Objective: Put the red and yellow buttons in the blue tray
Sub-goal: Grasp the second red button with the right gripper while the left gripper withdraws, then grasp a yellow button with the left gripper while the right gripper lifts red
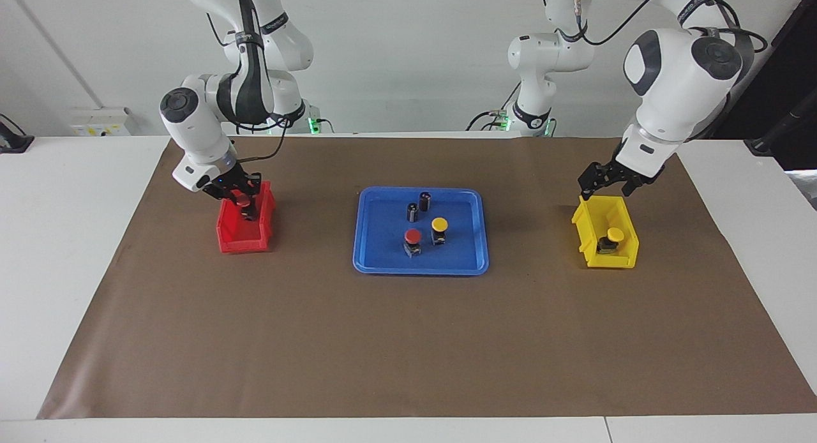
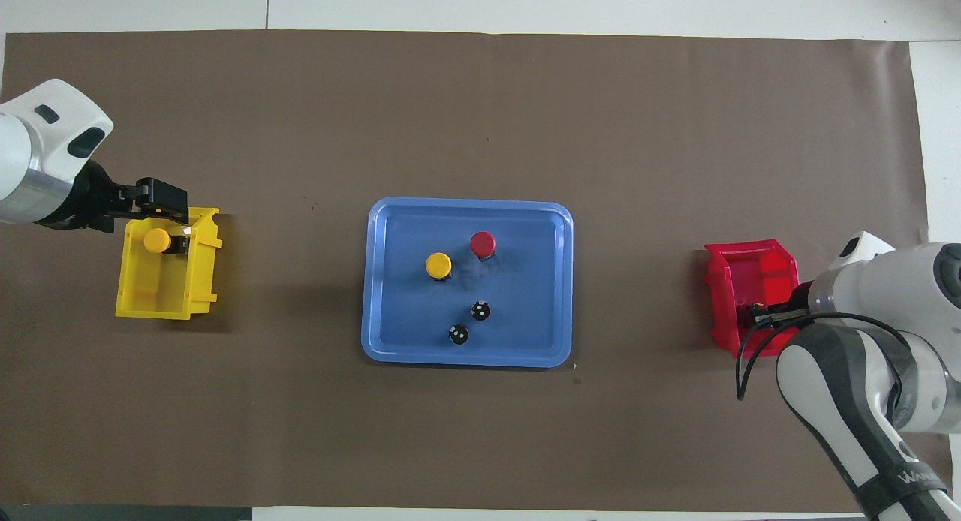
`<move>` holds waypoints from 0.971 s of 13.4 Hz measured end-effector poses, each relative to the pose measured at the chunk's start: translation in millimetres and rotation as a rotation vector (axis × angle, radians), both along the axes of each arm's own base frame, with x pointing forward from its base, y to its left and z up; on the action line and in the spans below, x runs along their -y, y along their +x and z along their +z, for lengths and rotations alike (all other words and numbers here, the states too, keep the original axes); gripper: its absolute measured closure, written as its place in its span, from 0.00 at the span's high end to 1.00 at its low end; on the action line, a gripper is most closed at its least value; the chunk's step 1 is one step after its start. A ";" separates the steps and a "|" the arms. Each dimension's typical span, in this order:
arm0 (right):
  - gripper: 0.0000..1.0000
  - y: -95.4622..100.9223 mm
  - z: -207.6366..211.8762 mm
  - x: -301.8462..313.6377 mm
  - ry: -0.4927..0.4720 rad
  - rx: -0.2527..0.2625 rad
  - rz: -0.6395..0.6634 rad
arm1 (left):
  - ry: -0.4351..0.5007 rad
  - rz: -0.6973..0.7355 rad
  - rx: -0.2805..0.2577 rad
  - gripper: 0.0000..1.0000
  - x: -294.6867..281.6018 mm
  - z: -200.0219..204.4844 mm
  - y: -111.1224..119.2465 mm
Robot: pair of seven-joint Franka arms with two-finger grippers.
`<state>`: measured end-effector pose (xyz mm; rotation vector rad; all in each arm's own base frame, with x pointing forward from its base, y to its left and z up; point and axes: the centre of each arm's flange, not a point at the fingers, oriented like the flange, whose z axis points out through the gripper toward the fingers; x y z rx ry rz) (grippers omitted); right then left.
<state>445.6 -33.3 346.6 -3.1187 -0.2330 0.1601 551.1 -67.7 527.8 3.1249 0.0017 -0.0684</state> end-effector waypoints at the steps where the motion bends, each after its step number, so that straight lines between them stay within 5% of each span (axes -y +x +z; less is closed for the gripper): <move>1: 0.41 0.1 0.4 0.3 0.000 0.001 0.002 | -0.001 -0.014 -0.001 1.00 -2.7 -0.3 -0.2; 5: 0.41 13.9 24.3 0.6 0.000 0.002 0.004 | -0.003 -0.024 -0.002 1.00 -34.3 -7.5 1.3; 9: 0.41 50.8 109.8 -16.4 0.032 0.009 0.018 | -0.004 -0.024 0.025 0.97 -54.9 -31.6 1.7; 13: 0.41 83.8 177.0 -126.6 0.050 0.062 -0.054 | -0.004 -0.027 0.040 0.86 -68.5 -52.6 1.2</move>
